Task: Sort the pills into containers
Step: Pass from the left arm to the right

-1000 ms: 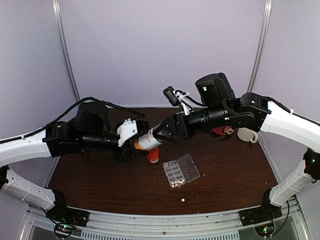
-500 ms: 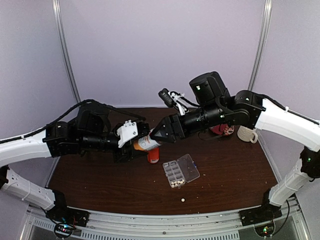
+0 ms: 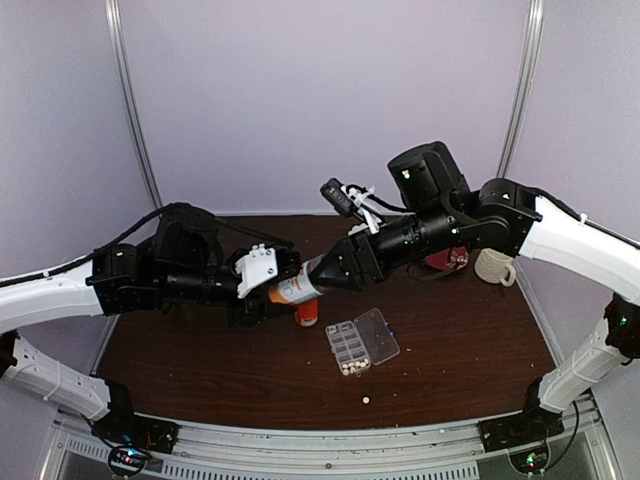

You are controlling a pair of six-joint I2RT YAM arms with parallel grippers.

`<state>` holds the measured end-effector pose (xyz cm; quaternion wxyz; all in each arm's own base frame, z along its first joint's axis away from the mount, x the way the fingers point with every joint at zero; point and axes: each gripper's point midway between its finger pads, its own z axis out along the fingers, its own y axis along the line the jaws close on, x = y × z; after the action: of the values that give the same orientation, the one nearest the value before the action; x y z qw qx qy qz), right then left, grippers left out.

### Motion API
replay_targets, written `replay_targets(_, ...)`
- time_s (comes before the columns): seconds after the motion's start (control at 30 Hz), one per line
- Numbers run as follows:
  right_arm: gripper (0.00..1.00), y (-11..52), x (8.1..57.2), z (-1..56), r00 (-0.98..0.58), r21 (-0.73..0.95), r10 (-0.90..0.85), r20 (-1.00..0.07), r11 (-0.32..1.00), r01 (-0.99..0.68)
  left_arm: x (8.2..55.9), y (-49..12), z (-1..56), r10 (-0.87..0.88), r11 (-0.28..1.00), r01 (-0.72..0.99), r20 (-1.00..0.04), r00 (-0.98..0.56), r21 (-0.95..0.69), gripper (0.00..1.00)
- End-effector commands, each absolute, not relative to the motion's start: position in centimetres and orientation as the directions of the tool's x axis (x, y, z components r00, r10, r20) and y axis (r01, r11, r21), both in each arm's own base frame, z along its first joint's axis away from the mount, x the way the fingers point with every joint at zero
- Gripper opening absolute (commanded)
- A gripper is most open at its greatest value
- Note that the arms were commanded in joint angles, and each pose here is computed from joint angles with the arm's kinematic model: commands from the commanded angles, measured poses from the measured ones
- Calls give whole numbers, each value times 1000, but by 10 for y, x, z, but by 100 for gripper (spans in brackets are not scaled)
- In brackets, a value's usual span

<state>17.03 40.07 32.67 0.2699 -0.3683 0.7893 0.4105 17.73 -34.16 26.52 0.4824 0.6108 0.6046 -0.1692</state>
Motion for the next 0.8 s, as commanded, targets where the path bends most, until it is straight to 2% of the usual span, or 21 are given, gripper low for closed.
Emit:
replay_targets(0.0, 57, 398, 172, 324, -588, 442, -376, -716, 409, -799, 178, -348, 285, 517, 211, 889, -818, 251, 406, 0)
replay_targets(0.23, 37, 397, 178, 319, -620, 455, -362, -696, 446, -771, 180, -346, 286, 527, 224, 878, -810, 257, 424, 0)
replay_targets(0.5, 23, 400, 196, 300, -735, 562, -283, -616, 496, -662, 196, -343, 298, 620, 272, 775, -719, 313, 571, 0)
replay_targets(0.77, 18, 403, 205, 293, -795, 651, -206, -570, 477, -590, 206, -345, 311, 703, 275, 662, -615, 357, 698, 0)
